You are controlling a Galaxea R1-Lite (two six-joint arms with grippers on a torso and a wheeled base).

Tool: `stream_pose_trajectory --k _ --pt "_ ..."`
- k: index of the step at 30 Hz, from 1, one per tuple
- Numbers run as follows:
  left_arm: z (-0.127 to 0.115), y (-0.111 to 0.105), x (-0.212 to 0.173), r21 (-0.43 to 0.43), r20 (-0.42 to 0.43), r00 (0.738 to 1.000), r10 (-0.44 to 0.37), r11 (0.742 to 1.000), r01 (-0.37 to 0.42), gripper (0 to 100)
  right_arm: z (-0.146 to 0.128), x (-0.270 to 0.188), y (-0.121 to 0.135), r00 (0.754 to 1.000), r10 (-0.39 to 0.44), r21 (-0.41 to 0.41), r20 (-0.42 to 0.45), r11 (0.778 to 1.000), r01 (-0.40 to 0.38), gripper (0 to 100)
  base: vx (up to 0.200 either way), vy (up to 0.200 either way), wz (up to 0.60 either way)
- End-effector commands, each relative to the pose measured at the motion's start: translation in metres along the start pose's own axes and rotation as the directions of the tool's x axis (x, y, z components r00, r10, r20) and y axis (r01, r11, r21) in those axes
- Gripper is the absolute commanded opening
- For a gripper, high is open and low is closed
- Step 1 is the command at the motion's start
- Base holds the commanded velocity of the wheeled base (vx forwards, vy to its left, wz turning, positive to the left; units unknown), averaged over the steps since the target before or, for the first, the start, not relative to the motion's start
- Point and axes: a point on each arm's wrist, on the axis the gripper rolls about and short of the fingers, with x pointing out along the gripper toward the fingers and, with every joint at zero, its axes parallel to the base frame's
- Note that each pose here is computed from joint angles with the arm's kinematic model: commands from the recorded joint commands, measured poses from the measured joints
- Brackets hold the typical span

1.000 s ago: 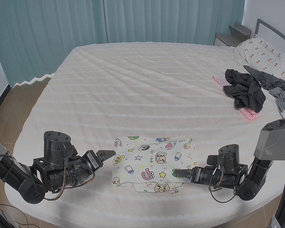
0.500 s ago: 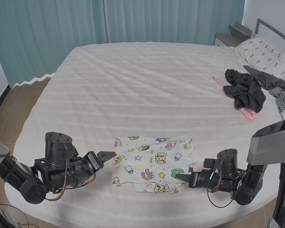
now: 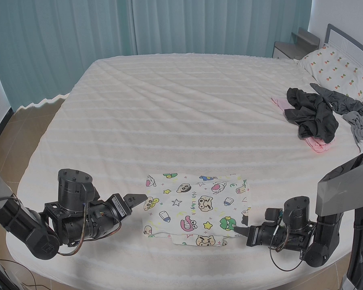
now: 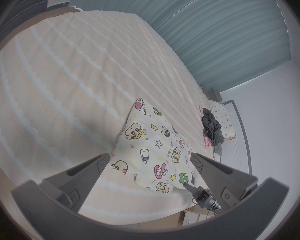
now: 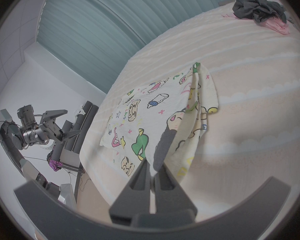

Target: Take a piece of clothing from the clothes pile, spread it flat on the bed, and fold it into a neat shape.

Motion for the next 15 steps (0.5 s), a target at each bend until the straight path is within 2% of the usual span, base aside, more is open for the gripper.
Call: stream_pose_trajectory --k 1,8,15 --pt "-0.002 0.002 0.001 0.009 -0.006 1.000 0.010 1.000 -0.010 100 -0.003 -0.008 -0.004 1.000 -0.016 0.008 -0.011 1.000 0.016 0 0.000 0.000 0.00" --pt "-0.002 0.003 0.001 0.011 -0.008 1.000 0.015 1.000 -0.015 100 -0.006 -0.024 -0.001 0.998 0.033 0.018 -0.053 0.999 -0.032 0 0.000 0.000 0.00" --pt "-0.002 0.004 0.001 0.010 -0.008 1.000 0.017 1.000 -0.017 100 -0.009 -0.024 -0.006 0.997 0.015 -0.002 -0.075 1.000 -0.015 0 0.000 0.000 0.00"
